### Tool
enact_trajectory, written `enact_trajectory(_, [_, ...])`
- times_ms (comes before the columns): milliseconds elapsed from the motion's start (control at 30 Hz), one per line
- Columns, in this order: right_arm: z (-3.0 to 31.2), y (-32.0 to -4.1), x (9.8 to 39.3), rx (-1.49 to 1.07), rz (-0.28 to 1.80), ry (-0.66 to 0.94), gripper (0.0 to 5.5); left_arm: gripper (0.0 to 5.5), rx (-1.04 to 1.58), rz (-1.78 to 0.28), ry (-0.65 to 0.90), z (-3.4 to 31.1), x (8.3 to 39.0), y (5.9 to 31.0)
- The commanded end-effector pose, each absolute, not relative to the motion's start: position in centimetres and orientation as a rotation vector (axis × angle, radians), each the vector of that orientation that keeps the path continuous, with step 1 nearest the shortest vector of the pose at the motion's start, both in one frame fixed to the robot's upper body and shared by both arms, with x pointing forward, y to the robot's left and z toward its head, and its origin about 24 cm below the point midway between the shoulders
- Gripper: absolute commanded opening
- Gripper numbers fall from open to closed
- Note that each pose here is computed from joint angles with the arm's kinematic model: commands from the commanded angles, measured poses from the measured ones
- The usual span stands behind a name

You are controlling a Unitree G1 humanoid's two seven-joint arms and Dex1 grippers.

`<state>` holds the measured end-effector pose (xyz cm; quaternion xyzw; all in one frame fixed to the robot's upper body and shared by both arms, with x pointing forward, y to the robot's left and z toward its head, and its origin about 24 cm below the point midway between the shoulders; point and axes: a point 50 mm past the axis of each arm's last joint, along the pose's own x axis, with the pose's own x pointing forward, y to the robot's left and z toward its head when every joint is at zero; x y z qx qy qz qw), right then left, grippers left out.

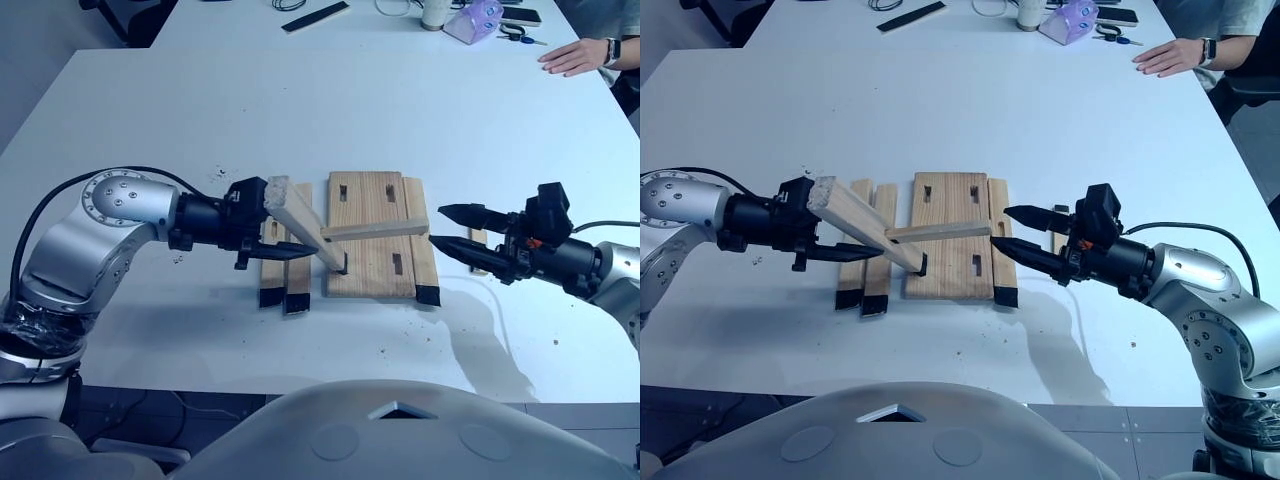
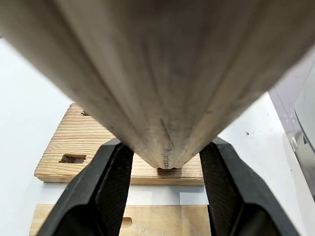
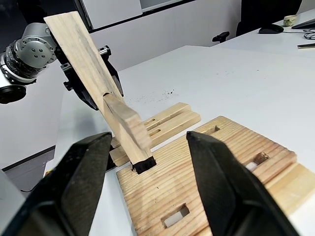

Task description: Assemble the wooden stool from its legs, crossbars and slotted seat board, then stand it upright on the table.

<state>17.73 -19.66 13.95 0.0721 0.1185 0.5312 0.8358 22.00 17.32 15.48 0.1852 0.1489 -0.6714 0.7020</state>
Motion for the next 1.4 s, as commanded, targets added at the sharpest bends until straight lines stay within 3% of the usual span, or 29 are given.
enact_trajectory(33, [13.7, -19.5, 17.4, 0.145, 1.096, 0.24, 2.8, 2.04, 0.569, -1.407, 0.606, 12.7, 21.6, 19.3])
enact_trajectory(267, [13.2, -19.2, 16.8, 0.159, 1.082, 0.246, 2.8, 2.04, 0.571, -1.441, 0.667, 10.9, 19.9, 18.9])
enact_trajectory(433, [13.1, -19.3, 16.5, 0.163, 1.073, 0.253, 2.8, 2.04, 0.507, -1.339, 0.669, 11.0, 21.2, 19.6])
enact_trajectory(700, [13.0, -19.7, 15.9, 0.151, 1.054, 0.266, 2.8, 3.1, 0.39, -1.052, 0.652, 11.5, 21.1, 21.1])
enact_trajectory(867, [12.8, -19.8, 15.3, 0.158, 1.024, 0.269, 2.8, 3.1, 0.258, -0.747, 0.73, 9.6, 19.2, 21.3])
enact_trajectory(1000, [12.4, -19.6, 14.8, 0.169, 0.999, 0.27, 2.8, 3.1, 0.062, -0.694, 0.721, 9.3, 18.6, 19.4])
enact_trajectory(1167, [12.3, -19.4, 14.9, 0.161, 1.001, 0.271, 2.8, 3.1, 0.062, -0.659, 0.765, 8.8, 18.3, 18.8])
enact_trajectory(1400, [12.3, -19.5, 15.0, 0.161, 1.0, 0.266, 2.8, 3.1, 0.152, -0.615, 0.879, 6.6, 17.4, 21.1])
